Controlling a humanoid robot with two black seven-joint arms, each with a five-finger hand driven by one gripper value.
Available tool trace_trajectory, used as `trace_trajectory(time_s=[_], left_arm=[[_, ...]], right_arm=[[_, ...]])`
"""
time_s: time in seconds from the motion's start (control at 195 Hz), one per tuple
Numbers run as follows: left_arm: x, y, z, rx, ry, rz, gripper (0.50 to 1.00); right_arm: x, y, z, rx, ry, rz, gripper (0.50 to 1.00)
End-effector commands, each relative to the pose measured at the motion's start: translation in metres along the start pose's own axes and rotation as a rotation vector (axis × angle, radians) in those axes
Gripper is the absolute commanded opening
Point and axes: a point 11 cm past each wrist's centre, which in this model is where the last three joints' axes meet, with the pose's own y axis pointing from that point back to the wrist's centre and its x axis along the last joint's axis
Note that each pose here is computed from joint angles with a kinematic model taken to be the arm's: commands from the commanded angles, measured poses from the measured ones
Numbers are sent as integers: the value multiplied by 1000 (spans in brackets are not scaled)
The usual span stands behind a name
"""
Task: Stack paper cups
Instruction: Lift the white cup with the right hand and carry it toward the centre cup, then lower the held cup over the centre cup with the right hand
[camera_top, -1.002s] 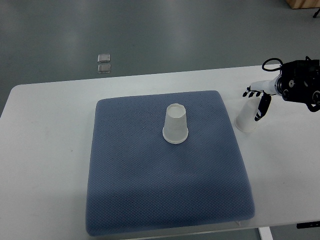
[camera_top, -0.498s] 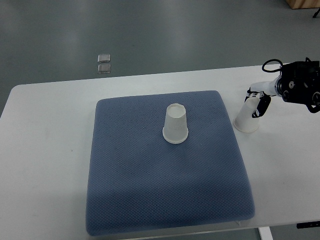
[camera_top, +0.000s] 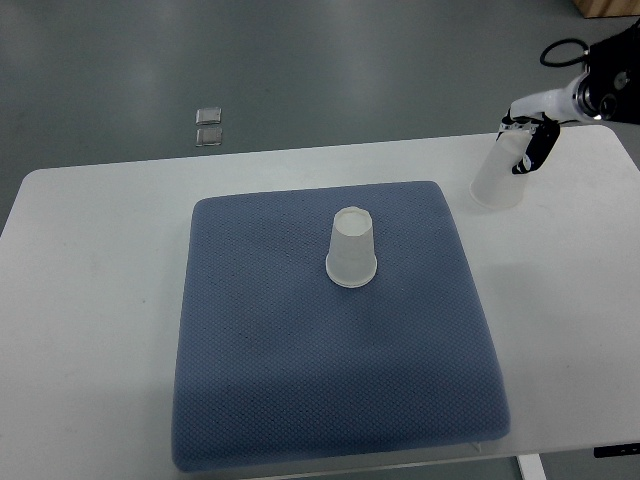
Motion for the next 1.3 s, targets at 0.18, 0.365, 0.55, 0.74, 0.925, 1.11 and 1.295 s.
trace_trajectory(time_s=[0.18, 0.365, 0.55, 0.74, 0.925, 1.11, 1.295], left_arm=[[0, 0, 1, -1, -4, -2, 1000], [0, 0, 1, -1, -6, -3, 1000], [-5, 0, 1, -2, -4, -16, 1000], [-4, 0, 1, -2, -4, -14, 1000], [-4, 0, 1, -3, -2, -13, 1000], [-4, 0, 1, -3, -1, -11, 1000], [-3, 0, 1, -2, 2, -9, 1000]], right_arm=[[75, 114, -31, 36, 108, 53, 570], [84, 150, -46, 38, 161, 68, 574], [85, 157, -66, 63, 197, 73, 576], [82, 159, -136, 176, 185, 47, 580], [67, 153, -204, 237, 281, 27, 580], [50, 139, -232, 267, 322, 1, 584], [32, 112, -234, 269, 319, -19, 586]])
